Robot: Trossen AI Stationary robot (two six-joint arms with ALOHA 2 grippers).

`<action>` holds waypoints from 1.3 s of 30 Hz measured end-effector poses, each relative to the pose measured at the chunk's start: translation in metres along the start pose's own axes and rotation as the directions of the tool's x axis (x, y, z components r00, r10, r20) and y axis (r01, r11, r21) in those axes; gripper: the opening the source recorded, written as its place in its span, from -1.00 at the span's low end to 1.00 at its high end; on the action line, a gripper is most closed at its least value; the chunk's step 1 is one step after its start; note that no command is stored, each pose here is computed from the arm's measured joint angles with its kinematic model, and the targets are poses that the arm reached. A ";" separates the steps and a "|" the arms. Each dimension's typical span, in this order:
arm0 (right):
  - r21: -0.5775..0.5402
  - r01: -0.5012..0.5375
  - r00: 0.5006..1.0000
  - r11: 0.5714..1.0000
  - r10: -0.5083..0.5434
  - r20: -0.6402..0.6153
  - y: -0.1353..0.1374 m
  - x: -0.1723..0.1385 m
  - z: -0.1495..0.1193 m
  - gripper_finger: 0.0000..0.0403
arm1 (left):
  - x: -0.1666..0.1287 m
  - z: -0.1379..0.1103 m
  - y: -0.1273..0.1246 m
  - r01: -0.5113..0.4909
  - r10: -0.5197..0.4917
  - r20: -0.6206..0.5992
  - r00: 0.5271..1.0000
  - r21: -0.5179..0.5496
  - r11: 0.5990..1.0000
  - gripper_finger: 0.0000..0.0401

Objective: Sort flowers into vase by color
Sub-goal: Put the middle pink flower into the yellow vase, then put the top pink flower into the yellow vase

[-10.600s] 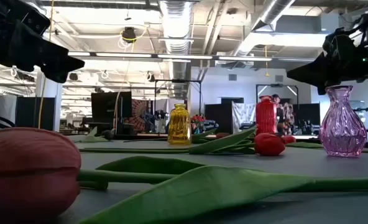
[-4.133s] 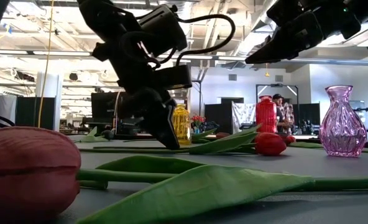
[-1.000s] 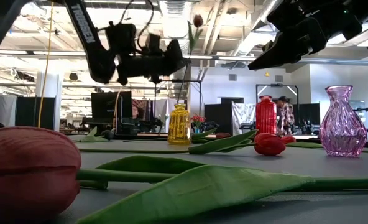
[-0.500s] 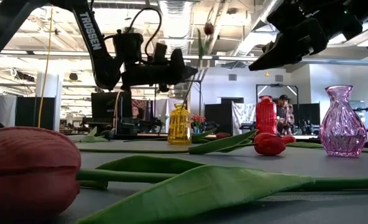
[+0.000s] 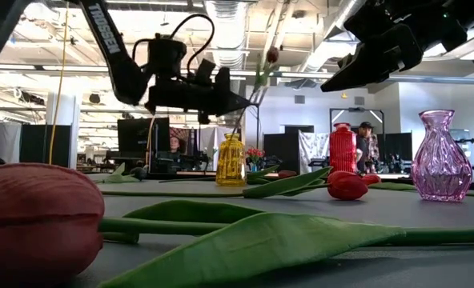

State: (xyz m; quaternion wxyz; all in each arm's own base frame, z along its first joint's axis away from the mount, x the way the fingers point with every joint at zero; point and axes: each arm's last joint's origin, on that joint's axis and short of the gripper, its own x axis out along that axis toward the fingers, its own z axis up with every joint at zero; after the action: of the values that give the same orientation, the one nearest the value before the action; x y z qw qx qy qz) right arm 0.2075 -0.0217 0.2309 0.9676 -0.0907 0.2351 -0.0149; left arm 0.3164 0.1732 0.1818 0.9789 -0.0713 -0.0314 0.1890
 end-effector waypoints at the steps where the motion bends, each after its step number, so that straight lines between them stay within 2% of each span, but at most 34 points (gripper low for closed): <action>1: 0.000 0.000 1.000 1.000 0.000 0.001 0.000 0.000 0.000 -0.59 | -0.001 0.003 0.000 -0.006 0.006 -0.019 1.000 -0.001 1.000 -1.00; 13: 0.011 0.003 1.000 1.000 -0.003 0.017 0.000 0.000 0.002 -0.59 | -0.013 0.005 -0.002 -0.039 0.039 -0.255 0.966 0.002 0.999 -1.00; 18: 0.017 0.003 1.000 1.000 -0.003 0.017 0.000 0.000 0.002 -0.59 | -0.019 0.005 -0.003 -0.040 0.046 -0.335 0.941 0.027 0.999 -0.89; 30: 0.018 0.002 1.000 1.000 -0.003 0.017 0.000 0.000 0.002 -0.59 | -0.051 0.024 -0.010 -0.058 0.067 -0.543 0.837 0.034 0.998 -0.30; 33: 0.018 0.002 1.000 1.000 -0.003 0.017 0.000 0.000 0.002 -0.59 | -0.063 0.030 -0.013 -0.067 0.067 -0.594 0.802 0.022 0.998 -0.23; 39: 0.017 0.002 1.000 1.000 -0.003 0.017 0.000 0.000 0.002 -0.59 | -0.089 0.041 -0.023 -0.075 0.044 -0.693 0.720 -0.016 0.997 -0.22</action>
State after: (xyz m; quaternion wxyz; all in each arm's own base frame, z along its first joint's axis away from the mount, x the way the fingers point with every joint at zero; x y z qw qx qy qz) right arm 0.2082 -0.0216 0.2324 0.9703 -0.0828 0.2268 -0.0173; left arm 0.2385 0.1236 0.2229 0.9116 -0.1584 0.3344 0.1793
